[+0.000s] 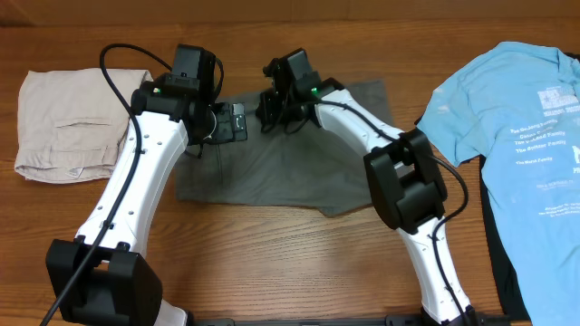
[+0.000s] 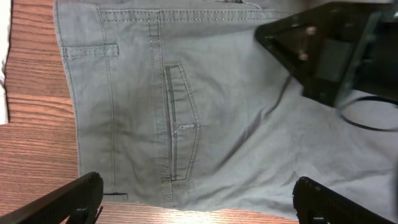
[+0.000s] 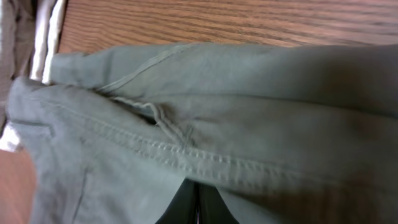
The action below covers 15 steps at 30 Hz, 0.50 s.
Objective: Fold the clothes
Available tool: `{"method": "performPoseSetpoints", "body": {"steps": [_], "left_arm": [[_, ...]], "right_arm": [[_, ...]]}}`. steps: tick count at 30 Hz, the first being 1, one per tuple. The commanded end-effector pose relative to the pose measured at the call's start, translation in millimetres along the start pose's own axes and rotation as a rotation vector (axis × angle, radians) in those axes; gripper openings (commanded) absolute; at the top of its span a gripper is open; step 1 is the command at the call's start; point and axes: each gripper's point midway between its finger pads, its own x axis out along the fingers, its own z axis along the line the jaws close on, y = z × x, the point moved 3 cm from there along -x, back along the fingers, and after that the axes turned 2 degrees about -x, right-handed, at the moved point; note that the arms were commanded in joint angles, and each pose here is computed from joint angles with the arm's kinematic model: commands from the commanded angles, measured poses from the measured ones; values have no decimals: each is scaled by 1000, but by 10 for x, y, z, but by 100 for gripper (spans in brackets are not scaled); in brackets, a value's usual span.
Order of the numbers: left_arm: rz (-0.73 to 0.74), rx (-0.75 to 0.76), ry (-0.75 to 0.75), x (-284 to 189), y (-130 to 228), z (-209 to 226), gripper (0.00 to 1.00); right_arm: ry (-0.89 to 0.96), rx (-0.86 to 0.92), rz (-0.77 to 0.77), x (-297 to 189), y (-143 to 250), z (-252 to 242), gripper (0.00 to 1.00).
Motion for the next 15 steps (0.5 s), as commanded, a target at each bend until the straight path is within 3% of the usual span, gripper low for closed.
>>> {"method": "performPoseSetpoints", "body": {"steps": [1, 6, 12, 15], "left_arm": [[-5, 4, -13, 16, -19, 17, 100], [-5, 4, -13, 16, -19, 16, 100], [-5, 4, -13, 16, -19, 16, 100], [-5, 4, -13, 16, -19, 17, 100]], "right_arm": [[1, 8, -13, 169, 29, -62, 4], [-42, -25, -68, 85, -139, 48, 11], [-87, -14, -157, -703, -578, 179, 24], [-40, 45, -147, -1127, -611, 70, 38]]}}
